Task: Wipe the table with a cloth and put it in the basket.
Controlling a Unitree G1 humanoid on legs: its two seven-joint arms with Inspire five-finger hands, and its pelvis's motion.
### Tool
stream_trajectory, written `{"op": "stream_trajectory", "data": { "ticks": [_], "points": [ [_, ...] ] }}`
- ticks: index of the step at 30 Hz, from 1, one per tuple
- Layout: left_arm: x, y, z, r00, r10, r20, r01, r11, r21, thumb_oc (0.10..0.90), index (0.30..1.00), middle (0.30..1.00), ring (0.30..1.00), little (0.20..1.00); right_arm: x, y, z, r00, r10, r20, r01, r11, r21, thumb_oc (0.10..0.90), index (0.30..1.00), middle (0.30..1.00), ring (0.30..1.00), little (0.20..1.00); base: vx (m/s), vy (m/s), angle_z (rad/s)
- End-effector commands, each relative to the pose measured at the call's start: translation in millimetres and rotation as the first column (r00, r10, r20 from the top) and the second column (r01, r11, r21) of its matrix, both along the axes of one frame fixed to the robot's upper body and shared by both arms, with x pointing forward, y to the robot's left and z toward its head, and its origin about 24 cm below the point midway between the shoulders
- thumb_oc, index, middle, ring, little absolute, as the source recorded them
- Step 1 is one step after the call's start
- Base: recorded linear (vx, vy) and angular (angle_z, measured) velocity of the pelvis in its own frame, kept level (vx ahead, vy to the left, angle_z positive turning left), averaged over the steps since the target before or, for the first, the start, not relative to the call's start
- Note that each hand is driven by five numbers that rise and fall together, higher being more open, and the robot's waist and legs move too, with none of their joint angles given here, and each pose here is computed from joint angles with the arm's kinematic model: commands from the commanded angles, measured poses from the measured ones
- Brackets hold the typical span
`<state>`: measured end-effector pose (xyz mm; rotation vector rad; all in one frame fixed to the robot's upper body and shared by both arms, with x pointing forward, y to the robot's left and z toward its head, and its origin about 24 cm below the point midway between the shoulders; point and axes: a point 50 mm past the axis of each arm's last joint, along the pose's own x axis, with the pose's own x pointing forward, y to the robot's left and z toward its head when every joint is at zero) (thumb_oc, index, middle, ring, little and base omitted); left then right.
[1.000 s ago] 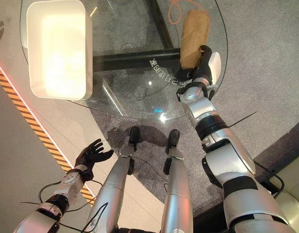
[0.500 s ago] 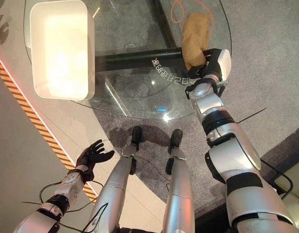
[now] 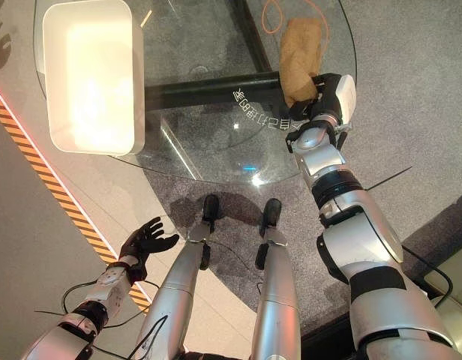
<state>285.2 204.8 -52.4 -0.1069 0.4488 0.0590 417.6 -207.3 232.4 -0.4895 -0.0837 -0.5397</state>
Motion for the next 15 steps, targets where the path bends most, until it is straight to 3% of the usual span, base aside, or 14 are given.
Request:
{"op": "stream_trajectory", "data": {
  "ticks": [1,15],
  "points": [
    [-14.7,1.9,-11.4,0.999,0.039,-0.025,-0.040,0.999,-0.026,0.800,0.900,0.900,0.900,0.900,-2.1,-3.8,29.7,0.994,-0.006,0.110,0.015,0.996,-0.086,0.800,0.900,0.900,0.900,0.900,0.00,0.000,0.00],
    [-14.6,-1.5,-11.9,0.999,0.035,-0.029,-0.036,0.999,-0.037,0.800,0.900,0.900,0.900,0.900,-6.2,22.2,48.4,0.974,0.024,0.224,0.003,0.993,-0.120,0.800,0.900,0.900,0.900,0.900,0.00,0.000,0.00]
  ]
}}
